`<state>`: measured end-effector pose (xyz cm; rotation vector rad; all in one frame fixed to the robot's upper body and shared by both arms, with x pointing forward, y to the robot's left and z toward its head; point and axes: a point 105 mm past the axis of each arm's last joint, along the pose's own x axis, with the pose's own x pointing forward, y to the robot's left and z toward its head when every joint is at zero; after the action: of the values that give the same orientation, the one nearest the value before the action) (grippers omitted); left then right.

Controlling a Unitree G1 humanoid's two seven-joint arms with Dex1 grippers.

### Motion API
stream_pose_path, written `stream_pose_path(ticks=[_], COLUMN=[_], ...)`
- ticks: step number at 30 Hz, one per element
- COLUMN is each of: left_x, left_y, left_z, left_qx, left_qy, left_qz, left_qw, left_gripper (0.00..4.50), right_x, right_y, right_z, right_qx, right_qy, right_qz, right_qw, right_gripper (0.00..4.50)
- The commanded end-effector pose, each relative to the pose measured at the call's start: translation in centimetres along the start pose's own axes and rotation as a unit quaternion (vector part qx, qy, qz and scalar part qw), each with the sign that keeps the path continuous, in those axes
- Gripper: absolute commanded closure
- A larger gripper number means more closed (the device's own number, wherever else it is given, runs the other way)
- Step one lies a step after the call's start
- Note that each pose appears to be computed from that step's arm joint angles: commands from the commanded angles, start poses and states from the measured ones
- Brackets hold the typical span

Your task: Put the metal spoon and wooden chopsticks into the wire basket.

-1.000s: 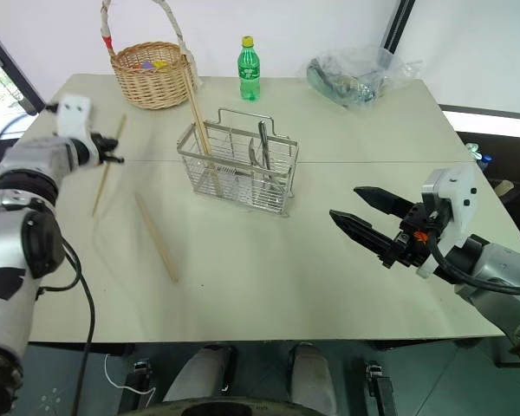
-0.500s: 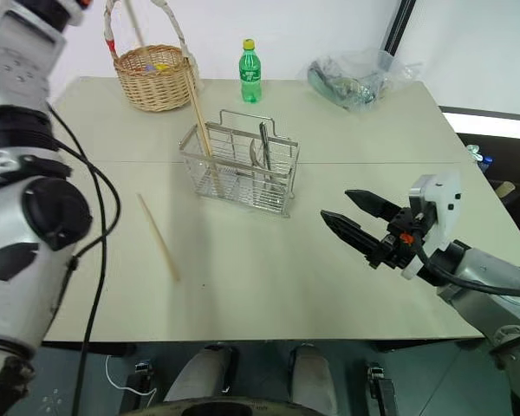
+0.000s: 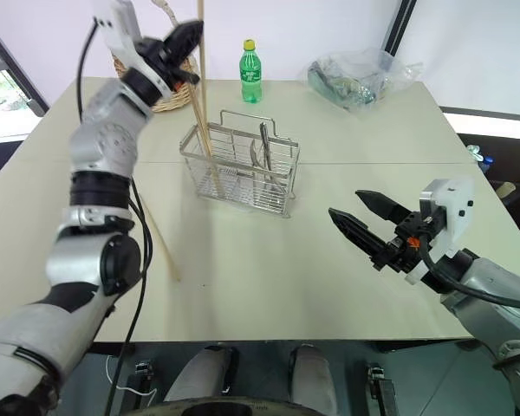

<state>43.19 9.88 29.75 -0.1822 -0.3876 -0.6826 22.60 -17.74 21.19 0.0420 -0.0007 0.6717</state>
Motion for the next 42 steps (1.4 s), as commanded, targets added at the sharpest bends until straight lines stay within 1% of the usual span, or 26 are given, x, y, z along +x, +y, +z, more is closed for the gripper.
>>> stream_pose_path(ticks=[1,5,9,11,14,15,19,23,26,28,29,32,33,35,36,39,42], left_x=[-0.3,-0.9,-1.3,-1.4,-1.7,-1.7,-2.1,-2.4,-2.7,-3.1,-3.5,-5.6,-6.7,-8.3,-9.0,-11.6,-13.2], left_y=[-1.3,-1.2,-1.2,-1.1,-0.6,-0.5,0.1,0.7,1.6,2.7,3.5,5.9,6.7,7.5,7.8,9.3,9.7], left_z=[0.6,-0.1,0.0,0.3,0.4,0.5,1.5,5.0,7.3,8.1,8.3,7.3,6.5,5.6,5.3,4.4,2.6], left_qx=[0.031,0.021,0.012,0.012,0.016,0.019,0.041,0.054,0.029,-0.001,-0.008,-0.013,-0.027,-0.048,-0.064,-0.088,-0.101], left_qy=[-0.018,-0.016,-0.017,-0.018,-0.012,-0.010,-0.006,-0.012,-0.002,0.011,0.027,0.111,0.143,0.184,0.192,0.218,0.259], left_qz=[-0.003,0.016,0.024,0.027,0.039,0.043,0.055,0.079,0.116,0.158,0.193,0.304,0.344,0.391,0.411,0.488,0.515], left_qw=[0.999,1.000,0.999,0.999,0.999,0.999,0.998,0.995,0.993,0.987,0.981,0.946,0.928,0.901,0.889,0.841,0.811], left_gripper=[4.44,4.44,2.82,1.79,0.12,0.03,0.03,0.03,0.03,0.03,0.03,0.03,0.03,0.03,0.03,0.03,0.03], right_x=[-0.2,-0.2,-0.2,-0.1,0.1,0.2,0.5,1.0,1.4,1.8,1.9,2.2,2.3,2.5,2.6,2.9,3.2], right_y=[0.5,0.3,-0.1,-0.2,-0.3,-0.3,-0.3,-0.5,-0.5,-0.5,-0.6,-0.6,-0.4,-0.1,0.1,0.0,0.0], right_z=[1.3,1.5,1.6,1.5,1.4,1.3,1.1,1.0,0.8,0.9,0.9,0.5,0.3,0.0,-0.1,-0.2,-0.2], right_qx=[-0.024,-0.025,-0.023,-0.022,-0.019,-0.018,-0.016,-0.020,-0.025,-0.026,-0.027,-0.024,-0.021,-0.020,-0.020,-0.015,-0.014], right_qy=[-0.020,-0.020,-0.020,-0.018,-0.017,-0.017,-0.015,-0.013,-0.013,-0.016,-0.017,-0.017,-0.015,-0.012,-0.011,-0.014,-0.014], right_qz=[0.001,-0.002,-0.005,-0.006,-0.002,-0.001,0.007,0.017,0.029,0.036,0.039,0.047,0.053,0.063,0.067,0.073,0.076], right_qw=[1.000,0.999,1.000,1.000,1.000,1.000,1.000,1.000,0.999,0.999,0.999,0.998,0.998,0.998,0.997,0.997,0.997], right_gripper=[1.23,1.23,1.23,1.23,1.23,1.23,1.23,1.23,1.23,1.23,1.23,1.23,1.23,1.23,1.23,1.23,1.23])
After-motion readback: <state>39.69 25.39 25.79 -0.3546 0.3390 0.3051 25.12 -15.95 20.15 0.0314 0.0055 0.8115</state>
